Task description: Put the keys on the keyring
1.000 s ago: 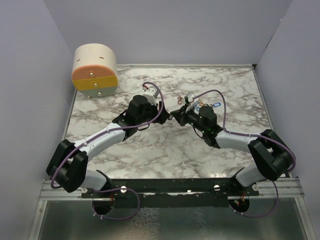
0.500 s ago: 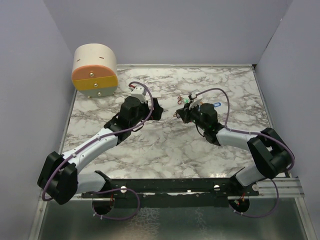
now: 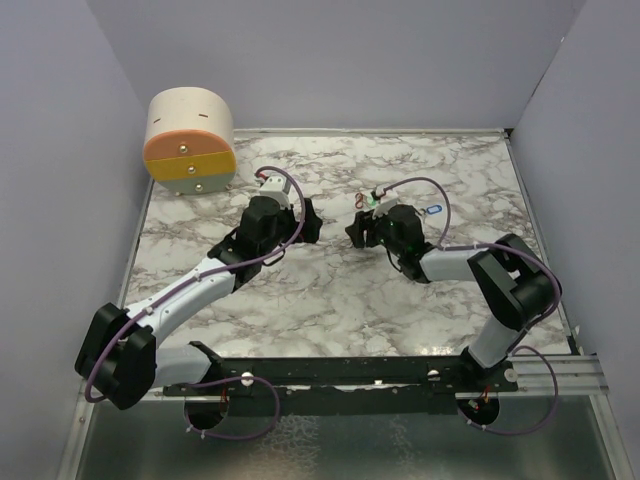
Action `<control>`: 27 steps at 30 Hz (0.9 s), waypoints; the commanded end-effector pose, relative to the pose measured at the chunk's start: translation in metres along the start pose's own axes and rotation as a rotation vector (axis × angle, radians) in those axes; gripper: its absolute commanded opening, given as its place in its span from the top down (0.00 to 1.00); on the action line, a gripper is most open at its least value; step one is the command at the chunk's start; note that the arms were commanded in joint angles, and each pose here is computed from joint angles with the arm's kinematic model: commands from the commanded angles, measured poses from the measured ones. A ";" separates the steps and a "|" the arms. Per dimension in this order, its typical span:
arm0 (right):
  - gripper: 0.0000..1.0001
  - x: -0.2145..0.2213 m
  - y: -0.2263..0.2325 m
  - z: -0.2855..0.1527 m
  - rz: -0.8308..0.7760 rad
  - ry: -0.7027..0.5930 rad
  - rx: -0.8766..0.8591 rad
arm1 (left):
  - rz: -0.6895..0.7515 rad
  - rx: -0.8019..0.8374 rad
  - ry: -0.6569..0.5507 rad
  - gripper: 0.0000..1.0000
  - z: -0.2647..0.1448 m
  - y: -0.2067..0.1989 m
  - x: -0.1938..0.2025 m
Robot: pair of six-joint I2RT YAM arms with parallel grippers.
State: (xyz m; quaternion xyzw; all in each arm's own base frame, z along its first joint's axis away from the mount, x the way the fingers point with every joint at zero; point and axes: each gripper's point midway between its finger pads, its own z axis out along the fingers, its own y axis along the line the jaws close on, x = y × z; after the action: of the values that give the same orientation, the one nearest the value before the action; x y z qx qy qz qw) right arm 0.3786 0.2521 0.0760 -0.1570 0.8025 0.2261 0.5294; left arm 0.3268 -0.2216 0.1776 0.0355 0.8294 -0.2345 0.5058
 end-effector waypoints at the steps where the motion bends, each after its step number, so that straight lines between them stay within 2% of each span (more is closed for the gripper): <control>1: 0.16 -0.033 -0.001 0.002 0.036 -0.139 0.008 | -0.012 -0.002 -0.046 0.01 -0.006 0.001 -0.012; 9: 0.13 -0.060 0.017 -0.027 0.044 -0.189 -0.062 | -0.020 0.009 -0.070 0.01 -0.013 0.000 -0.018; 16: 0.12 -0.090 0.027 -0.071 0.015 -0.297 -0.103 | -0.035 0.021 -0.101 0.01 -0.018 -0.003 -0.025; 21: 0.10 -0.095 0.017 -0.072 0.028 -0.269 -0.031 | -0.052 0.044 -0.126 0.01 -0.018 -0.006 -0.028; 27: 0.08 -0.096 -0.015 -0.053 0.153 -0.168 0.189 | -0.057 0.011 -0.124 0.01 -0.019 -0.002 -0.031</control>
State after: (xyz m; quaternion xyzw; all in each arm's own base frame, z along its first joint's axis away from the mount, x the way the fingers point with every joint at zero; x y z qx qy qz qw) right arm 0.3619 0.2325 0.1899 -0.1008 0.7407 0.2590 0.6116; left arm 0.3223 -0.2154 0.1975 0.0173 0.8084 -0.2541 0.5307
